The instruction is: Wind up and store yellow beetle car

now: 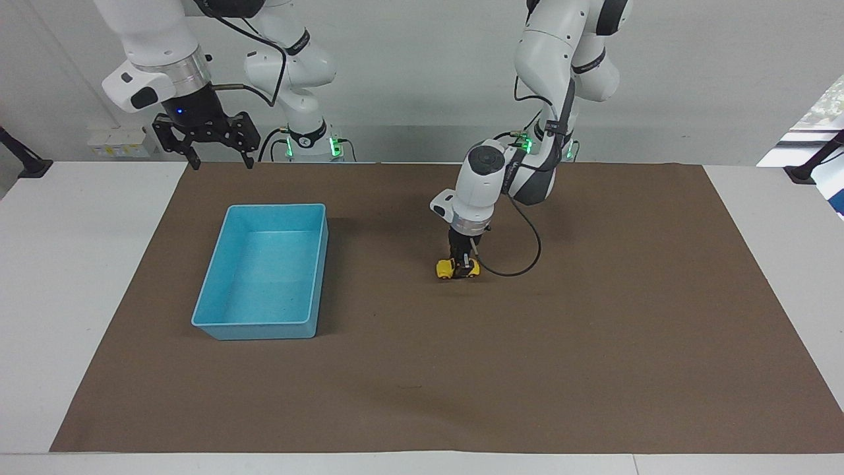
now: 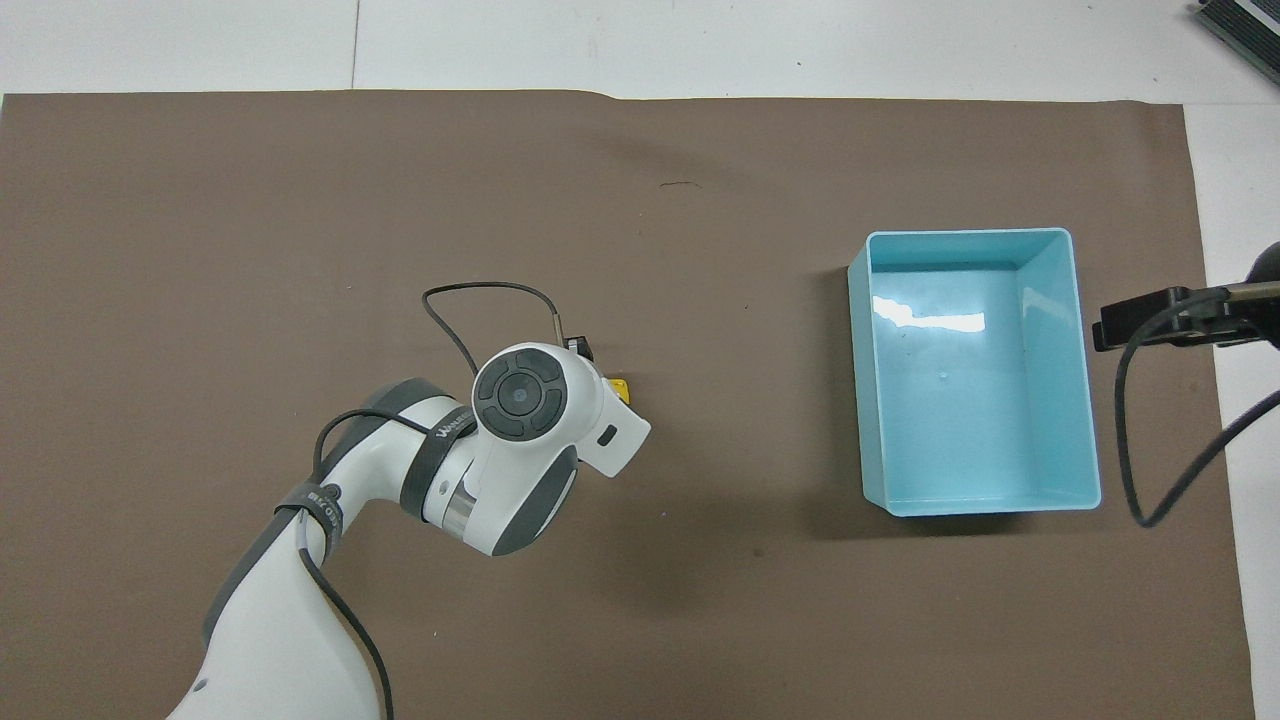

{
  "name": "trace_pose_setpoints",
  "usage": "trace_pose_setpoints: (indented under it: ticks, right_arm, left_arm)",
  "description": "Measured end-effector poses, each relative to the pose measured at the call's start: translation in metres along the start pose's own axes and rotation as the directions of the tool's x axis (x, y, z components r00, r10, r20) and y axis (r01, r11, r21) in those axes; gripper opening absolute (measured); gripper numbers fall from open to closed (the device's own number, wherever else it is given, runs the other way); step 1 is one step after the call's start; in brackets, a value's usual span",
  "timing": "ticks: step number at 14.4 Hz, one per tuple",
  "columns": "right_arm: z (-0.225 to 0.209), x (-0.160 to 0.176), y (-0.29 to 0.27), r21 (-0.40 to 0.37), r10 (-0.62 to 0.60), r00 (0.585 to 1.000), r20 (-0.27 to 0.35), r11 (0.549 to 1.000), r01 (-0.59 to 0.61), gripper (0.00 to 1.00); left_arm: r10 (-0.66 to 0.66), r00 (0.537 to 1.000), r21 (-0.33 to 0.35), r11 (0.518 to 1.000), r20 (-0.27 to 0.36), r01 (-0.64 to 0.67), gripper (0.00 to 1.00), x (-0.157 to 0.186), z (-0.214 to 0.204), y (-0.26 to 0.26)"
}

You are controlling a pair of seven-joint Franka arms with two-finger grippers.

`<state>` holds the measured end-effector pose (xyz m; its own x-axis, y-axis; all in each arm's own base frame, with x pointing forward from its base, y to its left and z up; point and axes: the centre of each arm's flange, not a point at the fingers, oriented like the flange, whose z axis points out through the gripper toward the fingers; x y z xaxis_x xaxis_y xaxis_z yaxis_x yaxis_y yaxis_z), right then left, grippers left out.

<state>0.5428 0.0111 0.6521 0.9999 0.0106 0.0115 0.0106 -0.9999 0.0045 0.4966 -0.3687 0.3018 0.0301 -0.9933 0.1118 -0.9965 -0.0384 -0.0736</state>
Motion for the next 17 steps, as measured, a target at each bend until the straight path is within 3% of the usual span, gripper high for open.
trace_pose_setpoints:
  ticks: [14,17]
  right_arm:
    - [0.0,-0.001,0.004,0.0,-0.004,1.0,0.001,1.0,0.004,1.0]
    - [0.0,-0.002,0.004,0.001,-0.05,0.999,0.001,0.999,0.05,1.0]
  left_arm:
    - [0.054,0.998,-0.03,0.998,0.023,-0.053,0.45,-0.101,-0.009,-0.037]
    - [0.065,0.998,-0.036,0.997,0.028,-0.064,0.45,-0.127,-0.011,-0.044]
